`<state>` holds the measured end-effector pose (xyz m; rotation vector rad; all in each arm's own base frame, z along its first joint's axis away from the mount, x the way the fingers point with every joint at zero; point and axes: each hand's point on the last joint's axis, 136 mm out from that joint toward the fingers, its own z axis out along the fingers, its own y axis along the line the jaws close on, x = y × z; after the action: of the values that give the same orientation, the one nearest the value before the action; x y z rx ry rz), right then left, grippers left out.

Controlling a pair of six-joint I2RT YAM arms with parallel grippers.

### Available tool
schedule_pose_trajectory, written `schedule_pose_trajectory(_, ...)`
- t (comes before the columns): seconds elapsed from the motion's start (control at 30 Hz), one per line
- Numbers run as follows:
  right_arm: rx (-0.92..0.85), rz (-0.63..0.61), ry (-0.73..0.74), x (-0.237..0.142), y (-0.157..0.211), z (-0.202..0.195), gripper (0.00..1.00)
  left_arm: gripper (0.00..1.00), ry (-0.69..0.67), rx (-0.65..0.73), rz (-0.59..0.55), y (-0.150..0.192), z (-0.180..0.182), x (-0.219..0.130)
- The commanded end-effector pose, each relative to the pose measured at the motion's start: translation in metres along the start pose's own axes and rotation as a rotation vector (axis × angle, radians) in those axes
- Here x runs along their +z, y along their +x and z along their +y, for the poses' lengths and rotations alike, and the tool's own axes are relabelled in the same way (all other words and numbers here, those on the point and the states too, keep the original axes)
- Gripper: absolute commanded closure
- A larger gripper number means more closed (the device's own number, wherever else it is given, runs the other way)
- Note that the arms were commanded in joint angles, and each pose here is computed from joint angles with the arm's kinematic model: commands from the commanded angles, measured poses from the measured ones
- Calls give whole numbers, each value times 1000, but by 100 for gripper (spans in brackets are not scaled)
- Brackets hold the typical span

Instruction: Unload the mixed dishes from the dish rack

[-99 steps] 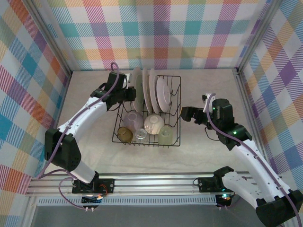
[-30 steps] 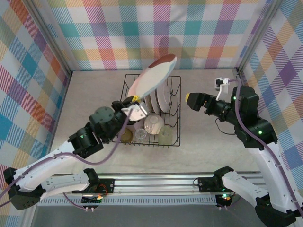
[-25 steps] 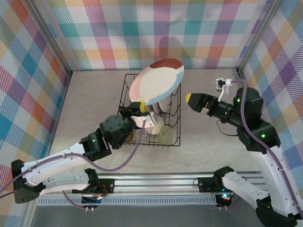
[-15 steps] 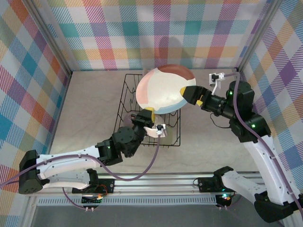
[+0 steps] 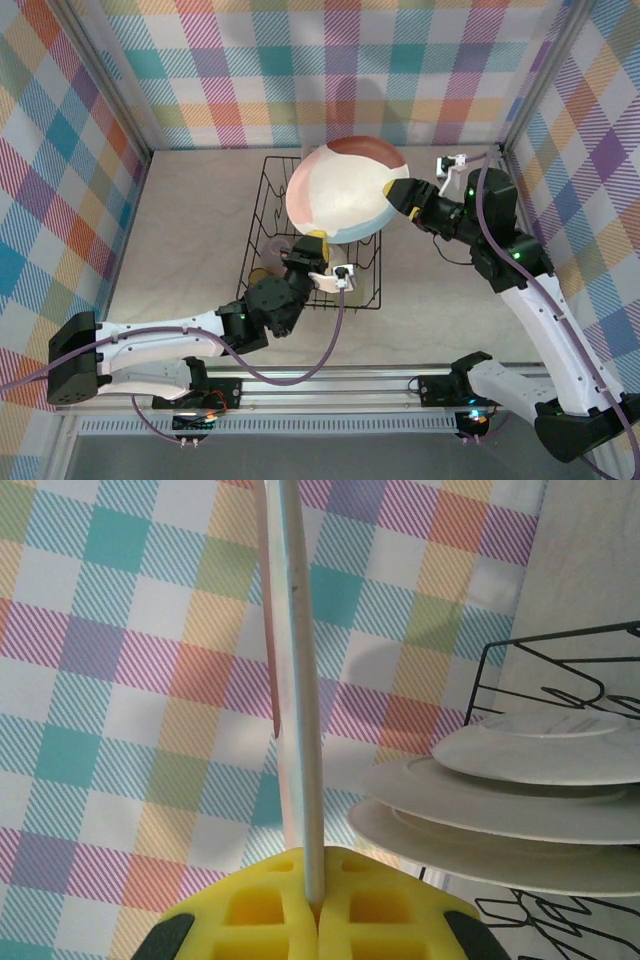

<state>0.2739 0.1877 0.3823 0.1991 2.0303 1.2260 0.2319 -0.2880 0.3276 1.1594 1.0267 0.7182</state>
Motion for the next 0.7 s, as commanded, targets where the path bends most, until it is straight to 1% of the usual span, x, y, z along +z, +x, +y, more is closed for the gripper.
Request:
schedule_pose_trajectory(0.0,-1,-32,-16,2,-7,4,51,100,-81,-103,-10,-2,22,-4)
schedule_pose_trajectory(0.17,6,-22,2,8,-5,0,60,100,-67,-120,-8,-1,18,-5)
schedule_pose_trajectory(0.33,23,-18,41,13,-1,-11,66,100,-63,-116,-7,-1,13,-5)
schedule_pose_trajectory(0.43,34,-26,58,13,0,-17,70,100,-64,-118,-9,0,13,-5)
schedule_pose_trajectory(0.67,70,-43,84,11,3,-27,84,100,-54,-106,-8,1,7,-5)
